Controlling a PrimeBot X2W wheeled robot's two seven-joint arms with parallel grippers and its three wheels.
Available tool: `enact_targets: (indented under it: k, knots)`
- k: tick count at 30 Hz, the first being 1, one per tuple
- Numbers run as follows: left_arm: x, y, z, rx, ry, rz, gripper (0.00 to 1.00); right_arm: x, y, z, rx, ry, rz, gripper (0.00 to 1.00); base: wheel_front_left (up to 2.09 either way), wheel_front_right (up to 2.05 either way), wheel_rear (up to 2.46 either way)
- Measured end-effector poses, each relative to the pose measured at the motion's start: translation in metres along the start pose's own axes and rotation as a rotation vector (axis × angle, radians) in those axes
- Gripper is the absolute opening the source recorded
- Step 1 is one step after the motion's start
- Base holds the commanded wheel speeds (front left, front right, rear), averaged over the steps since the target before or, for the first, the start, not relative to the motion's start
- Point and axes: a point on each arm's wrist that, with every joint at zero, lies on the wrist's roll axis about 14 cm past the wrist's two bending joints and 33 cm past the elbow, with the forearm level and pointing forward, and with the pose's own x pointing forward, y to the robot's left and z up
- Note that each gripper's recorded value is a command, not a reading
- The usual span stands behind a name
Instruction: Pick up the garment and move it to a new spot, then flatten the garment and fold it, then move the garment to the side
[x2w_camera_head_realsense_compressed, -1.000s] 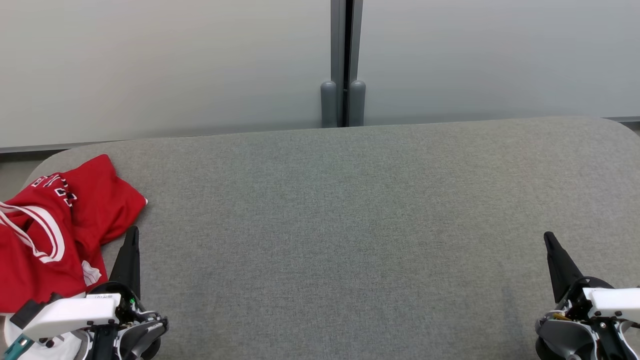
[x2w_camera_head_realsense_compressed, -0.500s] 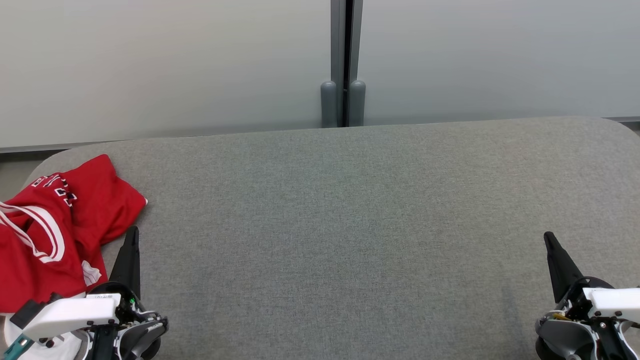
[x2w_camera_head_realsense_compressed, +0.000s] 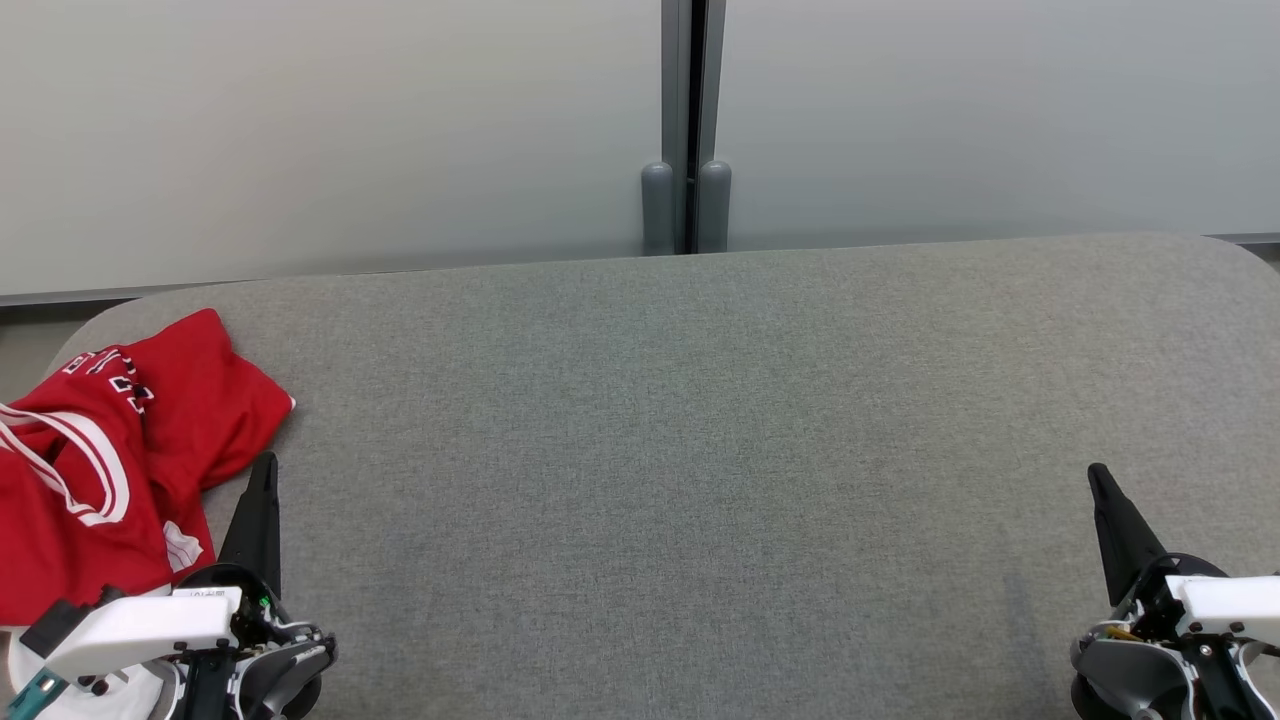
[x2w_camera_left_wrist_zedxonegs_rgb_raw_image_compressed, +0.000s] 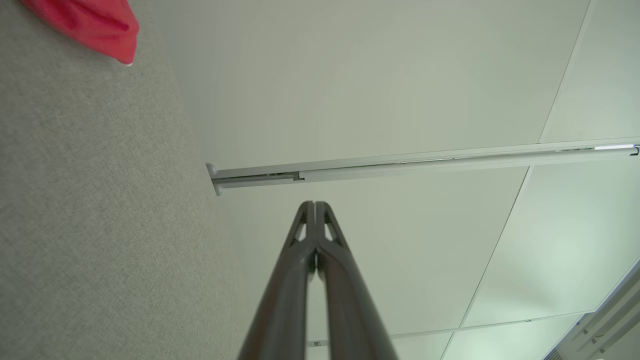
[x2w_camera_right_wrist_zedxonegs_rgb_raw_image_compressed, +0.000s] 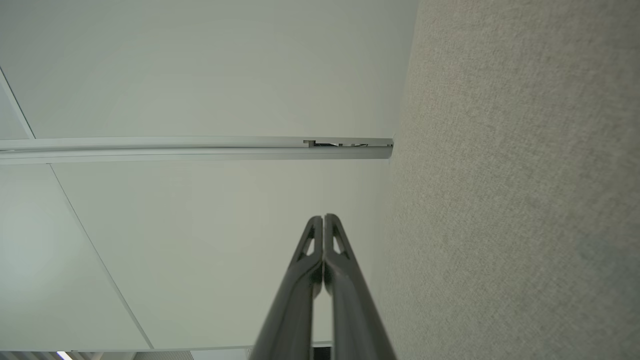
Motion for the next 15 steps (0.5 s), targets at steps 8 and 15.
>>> enact_targets:
  k: [8,15]
  knots:
    - [0.0000,0.0000,0.0000,0.000,0.000,0.000,0.00,0.0000,0.0000,0.0000,0.000,0.000,0.000,0.00,0.00,0.00,0.00]
    - [0.0000,0.0000,0.0000,0.000,0.000,0.000,0.00,0.0000,0.0000,0.0000,0.000,0.000,0.000,0.00,0.00,0.00,0.00]
